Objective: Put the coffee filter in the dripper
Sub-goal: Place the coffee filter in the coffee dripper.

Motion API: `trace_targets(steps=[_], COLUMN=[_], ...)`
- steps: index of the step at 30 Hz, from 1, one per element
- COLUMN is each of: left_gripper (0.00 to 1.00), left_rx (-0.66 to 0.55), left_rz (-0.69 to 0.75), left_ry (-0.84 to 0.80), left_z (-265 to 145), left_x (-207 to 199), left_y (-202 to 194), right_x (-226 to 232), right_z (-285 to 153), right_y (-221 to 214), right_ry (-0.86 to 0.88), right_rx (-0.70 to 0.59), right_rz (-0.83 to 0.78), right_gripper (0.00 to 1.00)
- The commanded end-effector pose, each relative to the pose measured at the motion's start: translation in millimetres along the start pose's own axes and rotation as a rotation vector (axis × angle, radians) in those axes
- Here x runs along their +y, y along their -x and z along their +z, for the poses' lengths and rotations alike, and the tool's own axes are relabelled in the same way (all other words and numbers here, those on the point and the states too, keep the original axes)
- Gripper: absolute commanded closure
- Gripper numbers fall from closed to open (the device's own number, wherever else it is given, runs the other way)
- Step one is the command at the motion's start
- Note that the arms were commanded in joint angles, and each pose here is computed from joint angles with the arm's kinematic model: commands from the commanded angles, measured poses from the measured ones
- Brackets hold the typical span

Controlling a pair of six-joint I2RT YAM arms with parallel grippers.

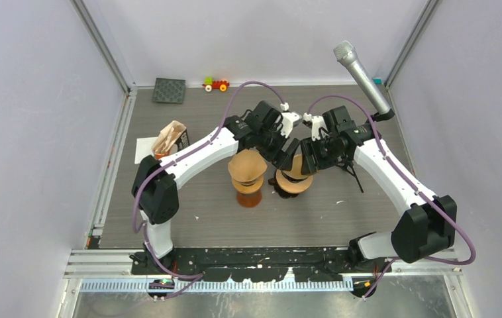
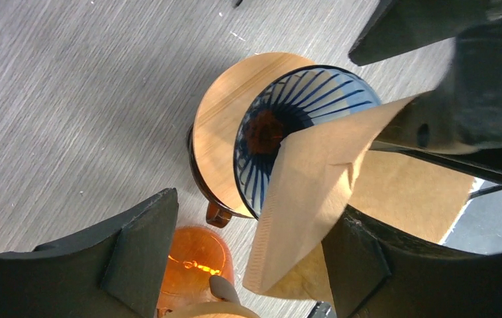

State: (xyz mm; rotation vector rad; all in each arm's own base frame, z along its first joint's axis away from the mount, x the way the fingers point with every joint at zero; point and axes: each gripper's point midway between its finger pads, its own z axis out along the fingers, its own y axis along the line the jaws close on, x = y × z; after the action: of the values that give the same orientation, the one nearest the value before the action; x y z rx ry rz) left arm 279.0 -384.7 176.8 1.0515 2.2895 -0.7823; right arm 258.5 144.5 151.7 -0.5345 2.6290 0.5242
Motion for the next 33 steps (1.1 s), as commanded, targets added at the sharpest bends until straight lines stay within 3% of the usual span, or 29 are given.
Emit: trace_targets(steps=[1,13,33], left_gripper=[0.22,0.23,0.23], left_rx=[-0.002,-0.013,-0.008], left_rz=[-0.011,-0.047,-0.048], left_ry=[0.027,0.051,0.095], left_z=[4.3,9.4,13.7], left_x=[2.3,7.2,17.1], left_y=[5.1,1.5,-3.1], right_x=[-3.2,-6.0,-11.7], right_z=[0.8,6.8,14.5], right_y=[7.2,7.0,7.2], right_ry=[-0.016,-0.032,-0.043], right_rx=[-0.049,-0.127,-0.109], right_rz=[0.001,0.046,0.012], right_gripper=[0.44,0.43,0.43])
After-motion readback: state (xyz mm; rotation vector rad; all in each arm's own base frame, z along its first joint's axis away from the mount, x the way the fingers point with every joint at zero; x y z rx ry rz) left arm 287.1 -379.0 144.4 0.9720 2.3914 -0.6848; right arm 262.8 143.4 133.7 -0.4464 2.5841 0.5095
